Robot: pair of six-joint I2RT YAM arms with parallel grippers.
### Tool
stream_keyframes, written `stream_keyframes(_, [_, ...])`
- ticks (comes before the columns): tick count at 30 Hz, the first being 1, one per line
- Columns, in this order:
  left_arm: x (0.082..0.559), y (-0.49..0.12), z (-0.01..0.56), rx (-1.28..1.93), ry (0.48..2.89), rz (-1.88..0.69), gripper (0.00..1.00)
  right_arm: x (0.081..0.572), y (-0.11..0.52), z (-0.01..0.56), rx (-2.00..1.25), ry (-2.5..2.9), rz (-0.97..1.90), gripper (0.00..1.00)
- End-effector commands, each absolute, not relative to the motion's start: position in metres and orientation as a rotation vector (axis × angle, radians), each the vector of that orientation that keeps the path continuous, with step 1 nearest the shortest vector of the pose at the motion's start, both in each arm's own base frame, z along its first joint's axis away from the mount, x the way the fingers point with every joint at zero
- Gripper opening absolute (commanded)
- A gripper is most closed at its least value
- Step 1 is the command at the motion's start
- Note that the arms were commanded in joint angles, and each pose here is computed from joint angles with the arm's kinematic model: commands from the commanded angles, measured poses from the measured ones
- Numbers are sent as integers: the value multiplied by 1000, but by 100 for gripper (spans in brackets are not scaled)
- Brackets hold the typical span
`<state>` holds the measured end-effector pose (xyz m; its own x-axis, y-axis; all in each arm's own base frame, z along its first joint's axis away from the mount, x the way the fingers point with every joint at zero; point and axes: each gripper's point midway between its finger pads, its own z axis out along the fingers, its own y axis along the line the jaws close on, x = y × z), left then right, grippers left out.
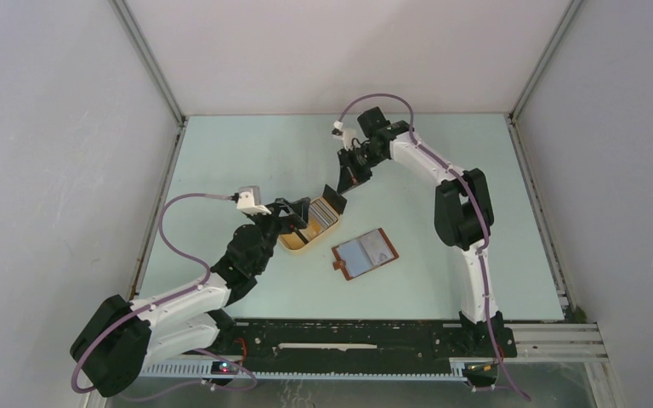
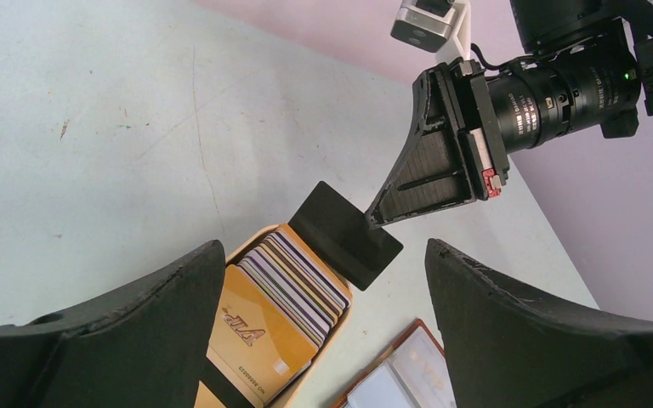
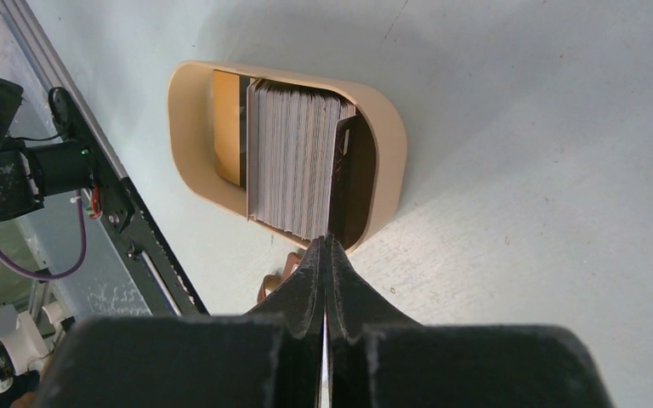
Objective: Put the credit cards into the card holder
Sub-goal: Pick up the credit card from the storage box.
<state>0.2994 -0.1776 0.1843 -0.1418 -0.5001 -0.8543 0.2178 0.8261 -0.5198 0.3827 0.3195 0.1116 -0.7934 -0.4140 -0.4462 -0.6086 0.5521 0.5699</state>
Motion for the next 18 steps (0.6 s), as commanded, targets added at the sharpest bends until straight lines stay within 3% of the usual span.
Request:
stream_keyframes(1, [298,-174,189,-244,1565,-646,92,379,316,149,-849,2452,1157,0])
stream_keyframes(18, [295,-174,192,-224,1556,-653,94,370,306,165,-798,2432,1293,0])
